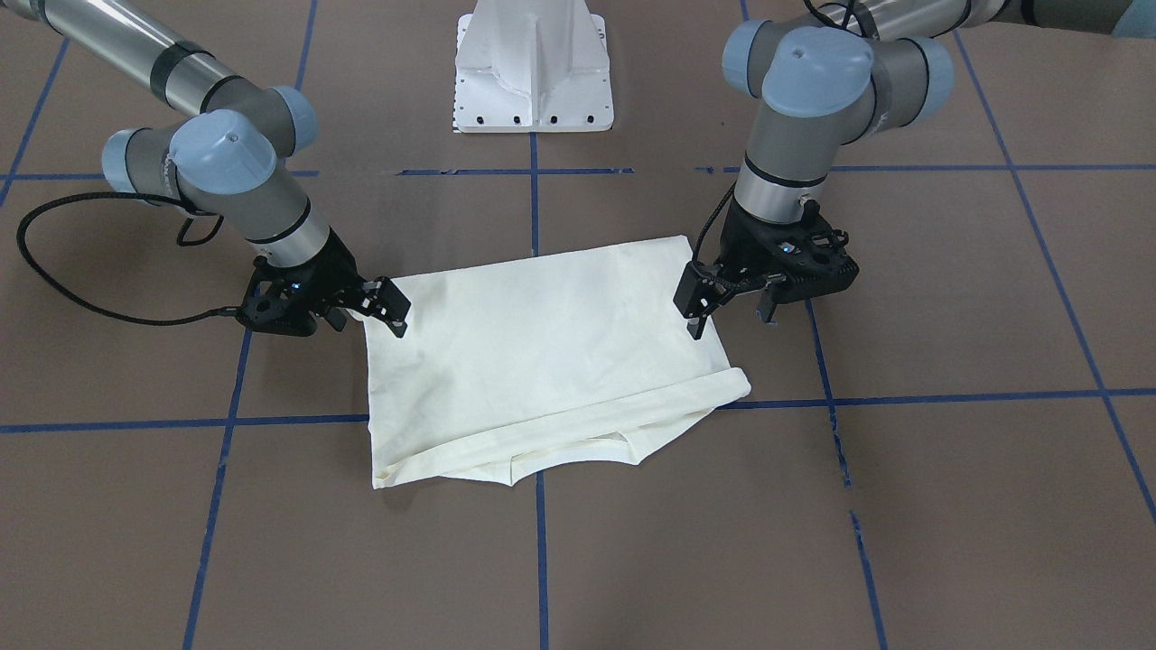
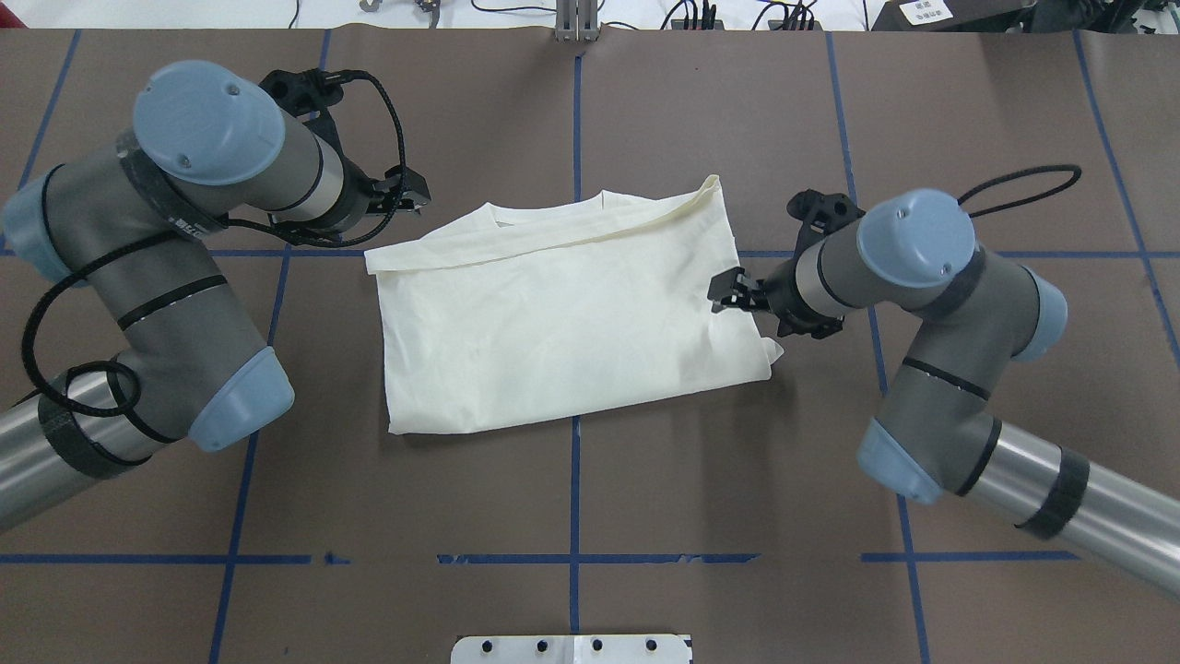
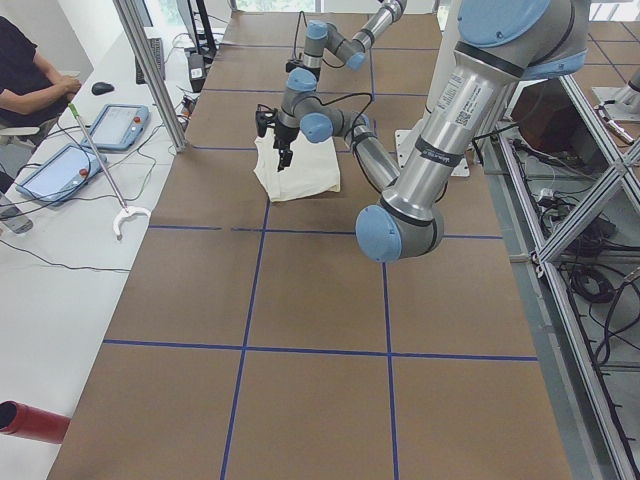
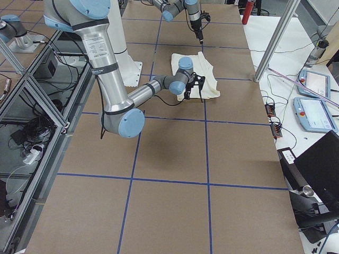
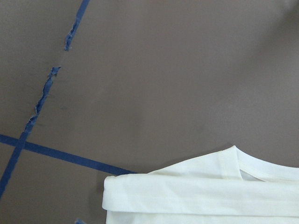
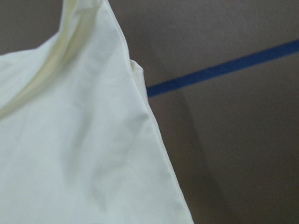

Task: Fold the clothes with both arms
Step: 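Grasp the folded shirt's side edge with the right gripper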

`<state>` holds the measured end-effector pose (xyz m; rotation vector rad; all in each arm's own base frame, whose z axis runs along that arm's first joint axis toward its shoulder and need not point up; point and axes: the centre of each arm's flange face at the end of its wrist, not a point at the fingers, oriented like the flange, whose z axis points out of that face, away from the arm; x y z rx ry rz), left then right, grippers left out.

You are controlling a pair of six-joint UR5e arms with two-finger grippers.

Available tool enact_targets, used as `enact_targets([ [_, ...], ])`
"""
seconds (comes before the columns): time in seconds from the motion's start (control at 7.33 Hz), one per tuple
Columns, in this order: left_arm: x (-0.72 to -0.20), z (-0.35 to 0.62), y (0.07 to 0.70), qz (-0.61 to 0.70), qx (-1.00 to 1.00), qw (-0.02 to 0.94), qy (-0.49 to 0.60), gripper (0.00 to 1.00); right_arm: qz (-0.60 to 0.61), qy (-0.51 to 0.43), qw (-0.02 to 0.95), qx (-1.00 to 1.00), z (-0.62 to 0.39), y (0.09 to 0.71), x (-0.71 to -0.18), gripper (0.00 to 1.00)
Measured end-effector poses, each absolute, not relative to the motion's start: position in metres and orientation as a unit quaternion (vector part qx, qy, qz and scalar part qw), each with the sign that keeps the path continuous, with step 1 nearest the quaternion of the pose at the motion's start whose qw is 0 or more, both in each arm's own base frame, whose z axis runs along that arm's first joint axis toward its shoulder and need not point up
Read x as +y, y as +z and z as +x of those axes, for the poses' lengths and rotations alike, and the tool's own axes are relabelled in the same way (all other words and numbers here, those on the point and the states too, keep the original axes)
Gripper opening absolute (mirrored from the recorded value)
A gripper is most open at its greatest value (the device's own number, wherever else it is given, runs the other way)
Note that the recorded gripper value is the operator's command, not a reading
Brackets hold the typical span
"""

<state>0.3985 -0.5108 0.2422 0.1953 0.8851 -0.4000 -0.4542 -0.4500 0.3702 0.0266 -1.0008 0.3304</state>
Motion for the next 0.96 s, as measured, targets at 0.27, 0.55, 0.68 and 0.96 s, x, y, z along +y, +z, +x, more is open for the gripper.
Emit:
enact_targets([
  [0.27,-0.507,0.395,0.236,0.093,0.426,0.879,-0.193,1.00,0.010,0.161,0.871,-0.465,-0.464,0.380,-0.421,0.80],
  [0.55,-0.506,0.394,0.234,0.093,0.428,0.878,-0.192,1.00,0.006,0.163,0.876,-0.454,-0.470,0.377,-0.417,0.00],
  [0.68,-0.505,0.394,0.234,0.092,0.428,0.878,-0.191,1.00,0.005,0.163,0.876,-0.453,-0.470,0.376,-0.417,0.00],
  [0.96,-0.505,0.394,0.235,0.091,0.429,0.878,-0.191,1.00,0.003,0.159,0.873,-0.462,-0.464,0.367,-0.414,0.00],
])
